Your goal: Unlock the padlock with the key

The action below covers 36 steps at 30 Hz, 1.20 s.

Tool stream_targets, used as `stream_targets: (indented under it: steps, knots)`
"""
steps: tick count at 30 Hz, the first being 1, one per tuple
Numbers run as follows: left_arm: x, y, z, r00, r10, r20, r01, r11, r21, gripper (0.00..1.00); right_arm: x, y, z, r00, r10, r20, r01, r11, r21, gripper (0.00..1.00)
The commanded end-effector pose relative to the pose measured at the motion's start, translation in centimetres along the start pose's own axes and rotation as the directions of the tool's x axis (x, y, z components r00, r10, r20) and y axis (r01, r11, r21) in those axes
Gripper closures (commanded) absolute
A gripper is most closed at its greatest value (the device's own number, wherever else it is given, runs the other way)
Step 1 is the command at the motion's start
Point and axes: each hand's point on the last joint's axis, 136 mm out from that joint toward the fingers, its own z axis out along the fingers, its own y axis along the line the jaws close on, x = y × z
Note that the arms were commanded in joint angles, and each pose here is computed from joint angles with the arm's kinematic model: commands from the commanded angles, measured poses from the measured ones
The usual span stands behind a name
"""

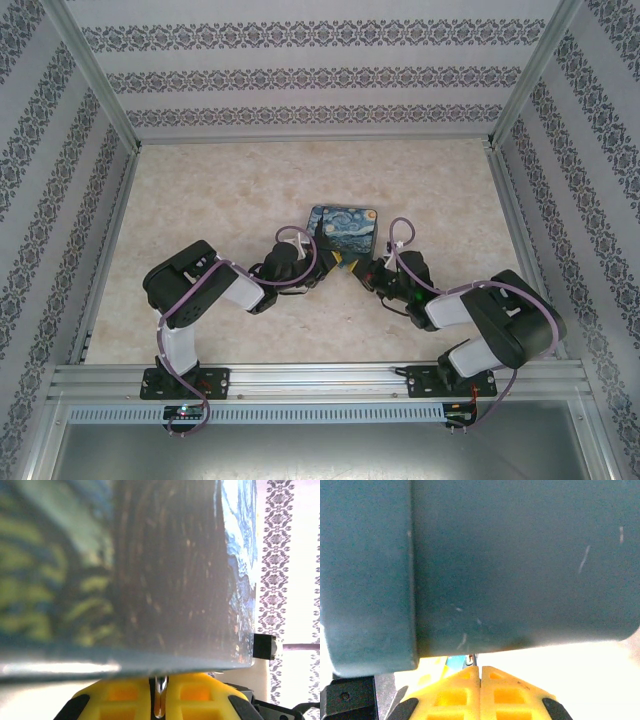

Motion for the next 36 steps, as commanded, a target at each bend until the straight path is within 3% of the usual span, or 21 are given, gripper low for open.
stream_targets:
  steps: [1,10,29,36]
  knots:
    - [0.6,-1.6,0.0,0.997,-0.070,-0.040,0.073,0.994,0.085,1.00,-0.9,3.8,0.3,0.998,-0.057,0.007,0.057,0.990,-0.129,1.00]
    - [0.4,-3.0,0.0,0.989,-0.137,-0.046,0.143,0.980,0.140,1.00,-1.4,4.4,0.5,0.998,-0.061,0.008,0.061,0.986,-0.156,1.00]
    - [0.7,-2.6,0.2,0.990,-0.125,-0.065,0.132,0.984,0.116,1.00,-3.8,5.1,0.2,0.999,-0.009,0.040,0.018,0.975,-0.223,1.00]
    - [0.9,-2.9,0.3,0.988,-0.130,-0.082,0.139,0.983,0.117,1.00,-3.6,5.4,0.6,0.997,-0.074,0.032,0.079,0.969,-0.235,1.00]
